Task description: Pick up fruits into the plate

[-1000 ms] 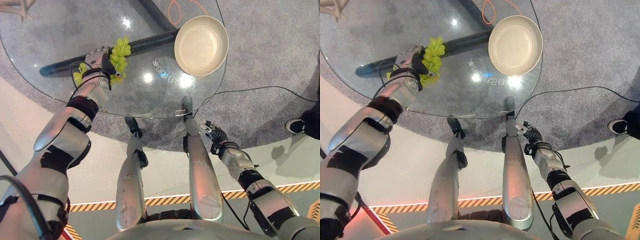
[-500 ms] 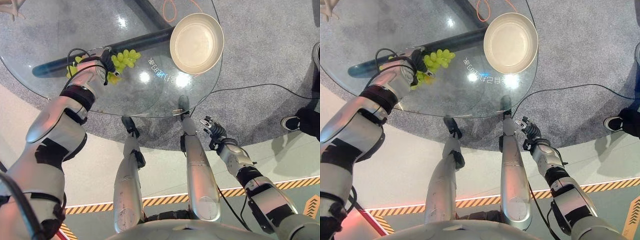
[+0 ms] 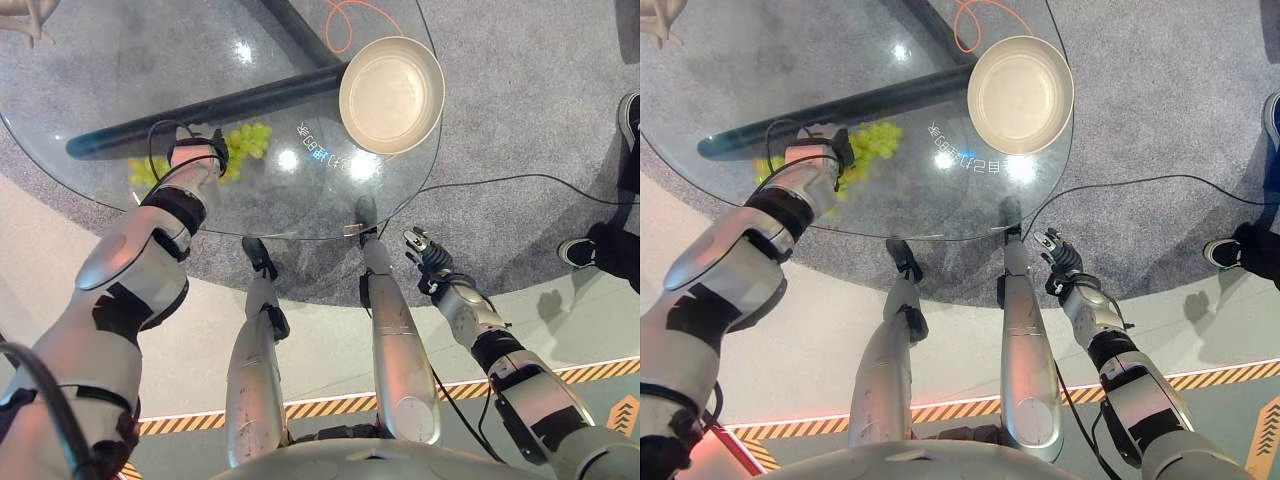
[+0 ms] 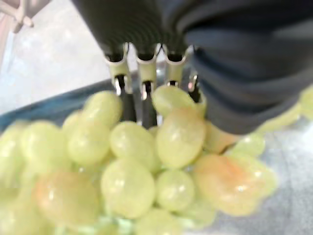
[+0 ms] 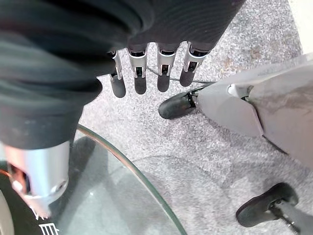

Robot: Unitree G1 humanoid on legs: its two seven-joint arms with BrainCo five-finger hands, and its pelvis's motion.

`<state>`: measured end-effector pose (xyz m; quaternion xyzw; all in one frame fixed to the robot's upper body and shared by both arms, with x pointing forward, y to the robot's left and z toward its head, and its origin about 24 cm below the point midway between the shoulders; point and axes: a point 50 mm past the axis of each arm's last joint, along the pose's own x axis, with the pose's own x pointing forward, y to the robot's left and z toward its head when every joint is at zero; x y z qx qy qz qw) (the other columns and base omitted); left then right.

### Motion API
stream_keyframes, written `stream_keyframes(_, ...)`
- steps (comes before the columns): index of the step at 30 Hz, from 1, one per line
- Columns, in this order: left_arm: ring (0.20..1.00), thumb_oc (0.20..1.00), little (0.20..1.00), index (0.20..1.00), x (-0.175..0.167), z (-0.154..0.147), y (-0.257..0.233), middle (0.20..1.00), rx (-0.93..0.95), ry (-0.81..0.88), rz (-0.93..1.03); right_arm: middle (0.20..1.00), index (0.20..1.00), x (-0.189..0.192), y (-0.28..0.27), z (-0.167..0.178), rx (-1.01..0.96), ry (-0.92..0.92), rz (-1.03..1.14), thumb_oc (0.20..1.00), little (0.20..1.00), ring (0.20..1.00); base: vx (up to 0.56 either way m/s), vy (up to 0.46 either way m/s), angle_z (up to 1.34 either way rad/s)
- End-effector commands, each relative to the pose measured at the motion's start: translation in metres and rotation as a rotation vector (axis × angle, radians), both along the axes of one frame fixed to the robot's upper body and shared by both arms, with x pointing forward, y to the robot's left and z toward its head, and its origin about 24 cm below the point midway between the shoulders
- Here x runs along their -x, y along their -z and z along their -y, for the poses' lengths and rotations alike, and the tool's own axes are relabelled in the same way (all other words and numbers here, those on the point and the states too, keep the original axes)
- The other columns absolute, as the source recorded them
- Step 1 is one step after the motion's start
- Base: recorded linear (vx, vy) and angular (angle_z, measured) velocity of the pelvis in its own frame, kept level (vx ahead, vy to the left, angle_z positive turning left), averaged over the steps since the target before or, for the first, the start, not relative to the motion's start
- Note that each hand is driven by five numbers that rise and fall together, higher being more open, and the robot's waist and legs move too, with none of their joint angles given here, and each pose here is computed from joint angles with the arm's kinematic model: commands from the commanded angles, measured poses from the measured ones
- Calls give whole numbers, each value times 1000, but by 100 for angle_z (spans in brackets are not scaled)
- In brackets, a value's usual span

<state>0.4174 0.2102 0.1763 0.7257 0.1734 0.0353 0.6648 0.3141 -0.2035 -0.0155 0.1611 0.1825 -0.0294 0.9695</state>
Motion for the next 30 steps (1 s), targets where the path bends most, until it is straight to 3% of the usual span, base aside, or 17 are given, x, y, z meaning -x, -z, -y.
stream_keyframes(1,200,200,200,200,8,-19,26,200,15,-77,-80,1000,1000,-3,-5,-4,-84,19,50,1000,1000,1000,0,0,0)
stream_keyframes(14,200,200,200,200,8,-15,23,200,79,-39,-32,1000,1000,-1,-5,-5,-82,15,57,1000,1000,1000,0,0,0)
stream_keyframes(30,200,200,200,200,11,0,12,200,587,177,214,1000,1000,10,-8,-8,-48,-22,154,1000,1000,1000,-2,-3,2)
